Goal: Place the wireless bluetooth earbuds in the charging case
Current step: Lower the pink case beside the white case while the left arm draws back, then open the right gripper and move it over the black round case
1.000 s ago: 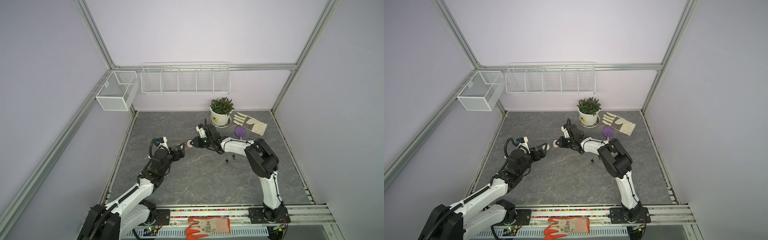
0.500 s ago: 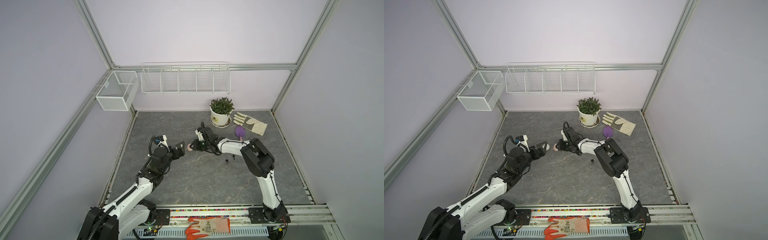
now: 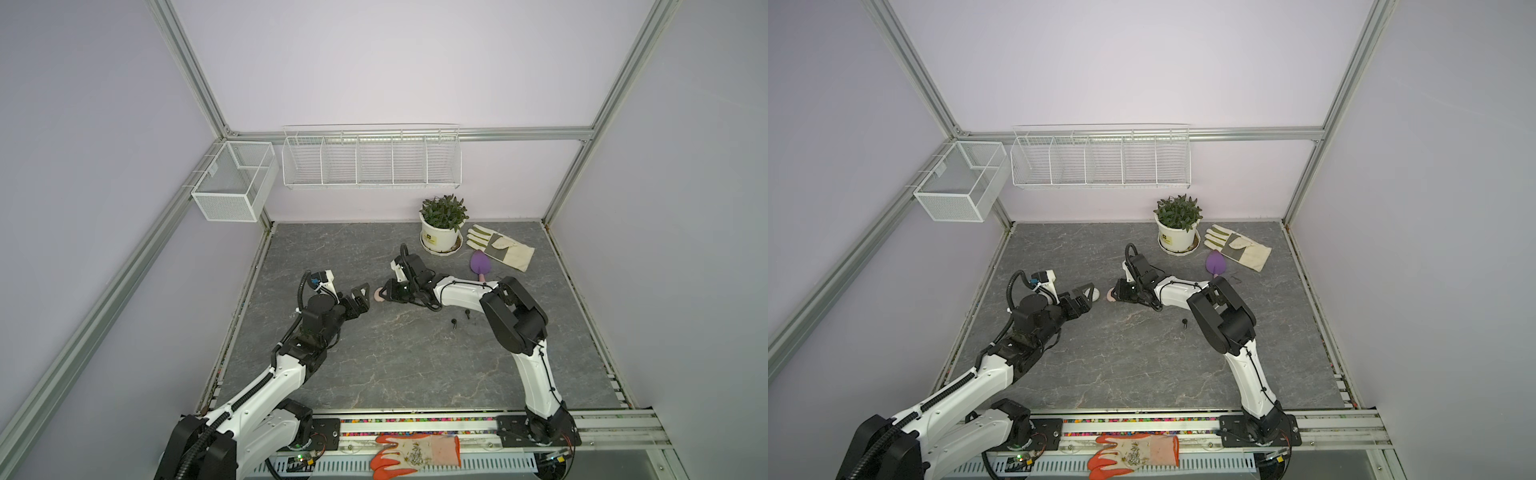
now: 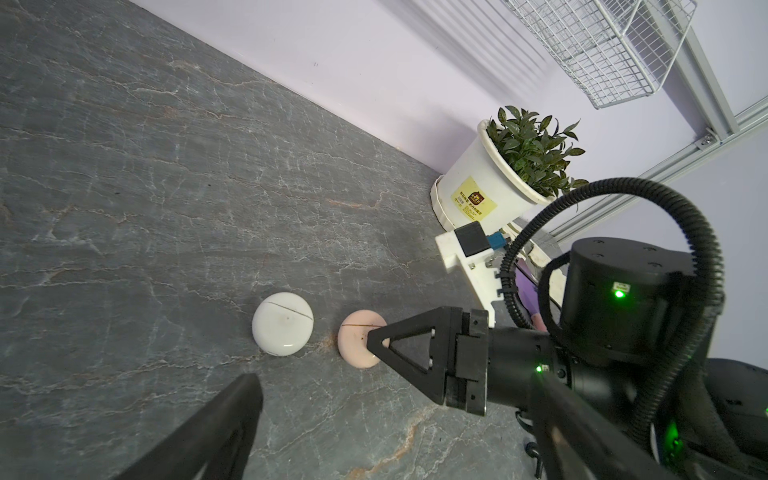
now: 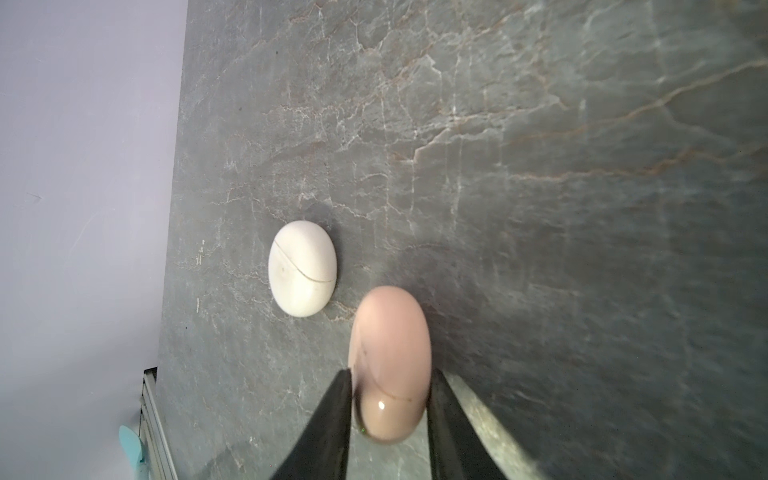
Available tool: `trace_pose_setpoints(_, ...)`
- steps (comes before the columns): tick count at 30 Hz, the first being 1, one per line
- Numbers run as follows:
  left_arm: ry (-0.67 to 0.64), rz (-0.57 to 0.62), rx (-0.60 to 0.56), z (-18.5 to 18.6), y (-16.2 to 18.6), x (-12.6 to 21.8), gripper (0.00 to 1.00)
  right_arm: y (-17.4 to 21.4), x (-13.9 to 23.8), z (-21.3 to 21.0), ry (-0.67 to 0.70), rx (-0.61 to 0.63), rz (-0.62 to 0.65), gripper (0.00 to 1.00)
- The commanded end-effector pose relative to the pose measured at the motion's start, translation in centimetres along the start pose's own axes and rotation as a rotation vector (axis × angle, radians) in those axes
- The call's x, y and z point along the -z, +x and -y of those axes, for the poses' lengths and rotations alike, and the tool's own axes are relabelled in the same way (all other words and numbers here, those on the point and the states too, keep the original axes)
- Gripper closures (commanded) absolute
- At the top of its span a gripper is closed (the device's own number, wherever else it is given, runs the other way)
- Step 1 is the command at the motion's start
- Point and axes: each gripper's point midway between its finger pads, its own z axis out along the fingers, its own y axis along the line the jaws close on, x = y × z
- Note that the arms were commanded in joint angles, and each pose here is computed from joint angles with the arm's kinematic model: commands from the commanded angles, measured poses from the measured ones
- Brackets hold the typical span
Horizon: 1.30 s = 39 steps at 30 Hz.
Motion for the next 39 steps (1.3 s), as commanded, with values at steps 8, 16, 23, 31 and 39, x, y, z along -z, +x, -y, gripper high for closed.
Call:
trace_pose_setpoints(8,-0.006,0.018,-0.014,0.2,-0.9,0.1,0.01,0.6,-1.3,0.2,0.000,-0.029,-0.045,0.64)
trace_pose_setpoints(16,-0.006,0.018,-0.011,0.0,-0.7,0.2,0.01,0.9,-0.7,0.3,0.016,-0.033,-0.050,0.54)
trace_pose_setpoints(23,0.009,-0.002,0.001,0.4,-0.4,0.2,0.01,0.0,1.9,-1.0,0.033,0.014,-0.034,0.46)
trace_pose_setpoints(31,0.053,-0.065,0.001,1.4,0.2,0.0,0.01,0.2,9.8,-0.4,0.215,0.214,0.001,0.42)
trace_pose_setpoints(39,0.130,-0.191,0.025,2.8,2.4,-1.3,0.00,0.6,18.7,7.2,0.595,0.521,-0.116,0.40)
